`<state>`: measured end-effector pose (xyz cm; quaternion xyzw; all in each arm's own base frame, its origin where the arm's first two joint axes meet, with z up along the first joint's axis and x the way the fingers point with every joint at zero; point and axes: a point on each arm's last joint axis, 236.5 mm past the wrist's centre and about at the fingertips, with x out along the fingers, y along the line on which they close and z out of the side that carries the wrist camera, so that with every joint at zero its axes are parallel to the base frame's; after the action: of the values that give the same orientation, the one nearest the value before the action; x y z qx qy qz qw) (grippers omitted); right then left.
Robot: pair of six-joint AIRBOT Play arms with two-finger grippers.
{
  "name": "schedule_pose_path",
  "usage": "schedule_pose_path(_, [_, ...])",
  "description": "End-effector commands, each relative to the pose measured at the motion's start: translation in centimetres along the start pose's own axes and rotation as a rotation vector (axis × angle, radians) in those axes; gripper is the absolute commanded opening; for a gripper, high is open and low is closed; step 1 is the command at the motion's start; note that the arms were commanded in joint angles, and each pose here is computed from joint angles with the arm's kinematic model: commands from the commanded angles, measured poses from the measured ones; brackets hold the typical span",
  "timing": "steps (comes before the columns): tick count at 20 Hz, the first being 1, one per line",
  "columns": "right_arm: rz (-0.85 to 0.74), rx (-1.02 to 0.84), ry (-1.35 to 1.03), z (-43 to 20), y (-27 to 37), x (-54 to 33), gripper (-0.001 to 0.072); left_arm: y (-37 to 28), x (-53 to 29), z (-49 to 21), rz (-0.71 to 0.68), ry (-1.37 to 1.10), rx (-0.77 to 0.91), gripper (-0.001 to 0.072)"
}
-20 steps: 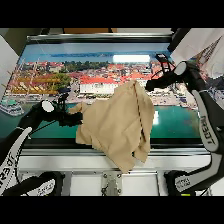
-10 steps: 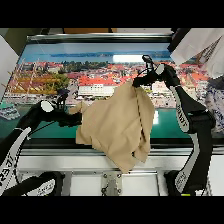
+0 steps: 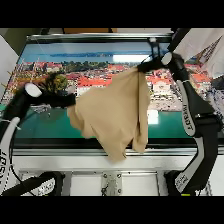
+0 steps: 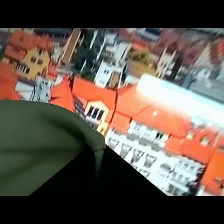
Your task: Fold the clothes and pants, and hang the long-sleeved shirts on hangers.
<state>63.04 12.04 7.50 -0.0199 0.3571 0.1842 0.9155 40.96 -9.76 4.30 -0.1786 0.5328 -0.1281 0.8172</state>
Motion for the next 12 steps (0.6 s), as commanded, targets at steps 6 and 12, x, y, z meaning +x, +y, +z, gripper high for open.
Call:
schedule_pose_path(6, [-0.307,-0.153,-0.808,20.6,-0.6,-35.5,0.0028,-17.1,-36.3,20.1,-0.147,-1.028,0.364,0.0018])
schedule_pose_path(12, [-0.324,-0.192,-0.365,8.0,-2.1,-28.6,0.0025,-8.8,-20.5,11.8,-0.043,-0.623,0.266,0.0018])
